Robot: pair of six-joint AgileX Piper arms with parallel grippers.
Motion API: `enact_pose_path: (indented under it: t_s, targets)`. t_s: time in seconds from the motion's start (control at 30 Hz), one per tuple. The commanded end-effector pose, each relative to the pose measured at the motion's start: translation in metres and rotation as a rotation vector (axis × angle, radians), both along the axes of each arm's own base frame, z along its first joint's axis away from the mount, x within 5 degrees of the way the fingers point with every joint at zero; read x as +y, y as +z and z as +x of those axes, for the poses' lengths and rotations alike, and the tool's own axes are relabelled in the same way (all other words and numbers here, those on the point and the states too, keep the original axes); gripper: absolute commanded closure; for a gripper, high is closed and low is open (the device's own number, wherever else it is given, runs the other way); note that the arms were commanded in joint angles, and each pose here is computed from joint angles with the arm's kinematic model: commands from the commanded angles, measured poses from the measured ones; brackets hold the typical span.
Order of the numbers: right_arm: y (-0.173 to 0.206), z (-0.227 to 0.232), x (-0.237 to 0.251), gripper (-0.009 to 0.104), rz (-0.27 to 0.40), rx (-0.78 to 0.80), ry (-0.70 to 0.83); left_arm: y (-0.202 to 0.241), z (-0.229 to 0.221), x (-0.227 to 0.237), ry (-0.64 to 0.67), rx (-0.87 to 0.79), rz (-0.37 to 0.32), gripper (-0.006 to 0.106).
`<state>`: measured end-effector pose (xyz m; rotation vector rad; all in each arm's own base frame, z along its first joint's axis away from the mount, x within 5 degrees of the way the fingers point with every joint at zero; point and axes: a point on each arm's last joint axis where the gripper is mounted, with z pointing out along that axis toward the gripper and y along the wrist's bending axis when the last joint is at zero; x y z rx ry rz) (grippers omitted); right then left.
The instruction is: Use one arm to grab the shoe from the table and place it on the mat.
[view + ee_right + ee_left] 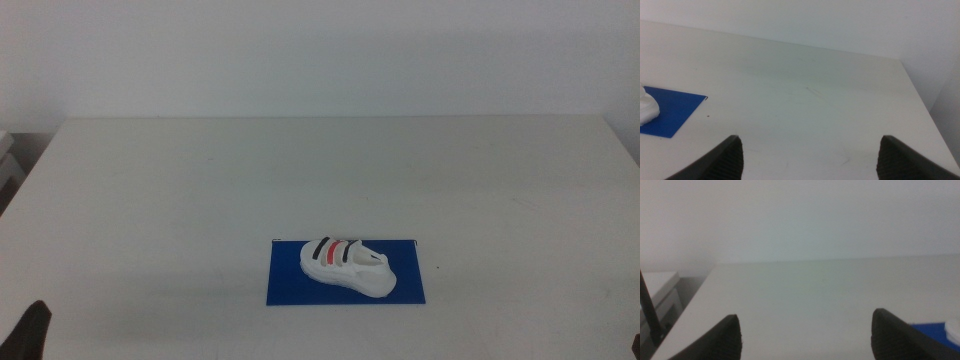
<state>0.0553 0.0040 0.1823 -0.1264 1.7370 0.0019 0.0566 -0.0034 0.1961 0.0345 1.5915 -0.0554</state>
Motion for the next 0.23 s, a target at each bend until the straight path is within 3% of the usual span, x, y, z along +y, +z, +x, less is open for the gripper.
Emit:
enact_pose_path:
  t_s: [0.0,0.2]
  targets:
    - [0.0046,0.0013,0.0002,0.017,-0.016,-0.065,0.005,0.0008,-0.0007,0.0,-0.001,-0.041,-0.016,0.013]
    - [0.0046,0.0013,0.0002,0.017,-0.016,-0.065,0.005,-0.0009,-0.0007,-0.0001,-0.002,-0.019,-0.015,0.013]
